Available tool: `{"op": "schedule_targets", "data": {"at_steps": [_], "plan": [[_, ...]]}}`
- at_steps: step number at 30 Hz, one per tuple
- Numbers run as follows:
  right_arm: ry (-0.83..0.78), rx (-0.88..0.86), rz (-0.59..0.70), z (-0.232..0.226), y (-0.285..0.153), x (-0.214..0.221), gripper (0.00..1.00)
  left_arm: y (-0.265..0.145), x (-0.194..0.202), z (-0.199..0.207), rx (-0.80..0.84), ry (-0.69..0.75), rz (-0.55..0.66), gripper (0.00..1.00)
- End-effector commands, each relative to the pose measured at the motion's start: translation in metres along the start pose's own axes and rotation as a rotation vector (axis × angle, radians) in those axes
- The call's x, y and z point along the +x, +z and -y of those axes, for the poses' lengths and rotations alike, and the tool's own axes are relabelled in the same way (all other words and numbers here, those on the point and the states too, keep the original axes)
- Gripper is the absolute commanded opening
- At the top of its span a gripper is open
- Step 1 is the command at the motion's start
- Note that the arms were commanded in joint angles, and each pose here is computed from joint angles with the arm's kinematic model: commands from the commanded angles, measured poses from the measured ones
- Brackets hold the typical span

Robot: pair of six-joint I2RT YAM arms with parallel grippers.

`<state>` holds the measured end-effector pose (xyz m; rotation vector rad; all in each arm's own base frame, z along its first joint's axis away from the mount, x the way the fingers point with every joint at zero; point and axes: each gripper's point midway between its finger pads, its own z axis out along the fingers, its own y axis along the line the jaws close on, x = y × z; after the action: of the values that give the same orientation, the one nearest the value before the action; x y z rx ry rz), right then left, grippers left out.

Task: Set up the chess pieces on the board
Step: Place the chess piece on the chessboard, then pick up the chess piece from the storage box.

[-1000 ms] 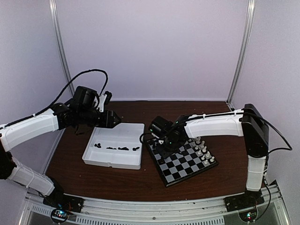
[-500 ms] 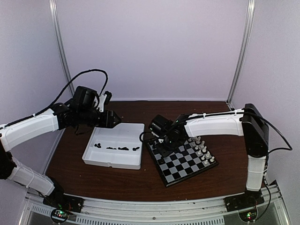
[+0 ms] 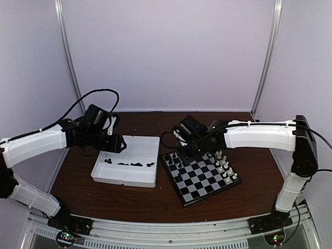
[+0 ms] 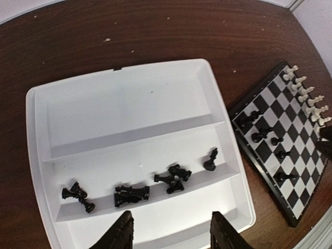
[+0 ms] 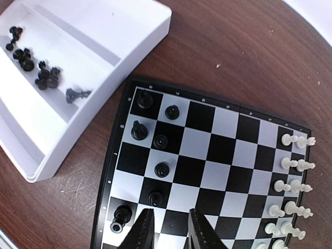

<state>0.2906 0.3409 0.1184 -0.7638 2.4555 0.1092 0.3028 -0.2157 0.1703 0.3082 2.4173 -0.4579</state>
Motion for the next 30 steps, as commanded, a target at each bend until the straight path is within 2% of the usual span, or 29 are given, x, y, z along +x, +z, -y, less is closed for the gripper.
{"op": "schedule_targets", "data": {"at_steps": [1,5,9,22,30], "plan": [[0.040,0.019,0.154,0.012,-0.028,-0.029,0.26,0.001,0.013,-0.039,-0.197,-0.052,-0.044,0.49],[0.060,0.006,0.212,0.015,-0.042,-0.034,0.26,0.014,0.026,-0.070,-0.284,-0.174,-0.130,0.41],[0.077,0.000,0.253,0.019,-0.050,-0.035,0.26,0.035,0.037,-0.084,-0.279,-0.277,-0.188,0.39],[0.068,-0.026,0.290,0.022,-0.062,-0.027,0.23,0.077,0.041,-0.110,-0.396,-0.375,-0.209,0.32],[0.067,-0.032,0.302,0.023,-0.065,-0.024,0.23,0.084,0.049,-0.126,-0.501,-0.432,-0.215,0.31]]}}
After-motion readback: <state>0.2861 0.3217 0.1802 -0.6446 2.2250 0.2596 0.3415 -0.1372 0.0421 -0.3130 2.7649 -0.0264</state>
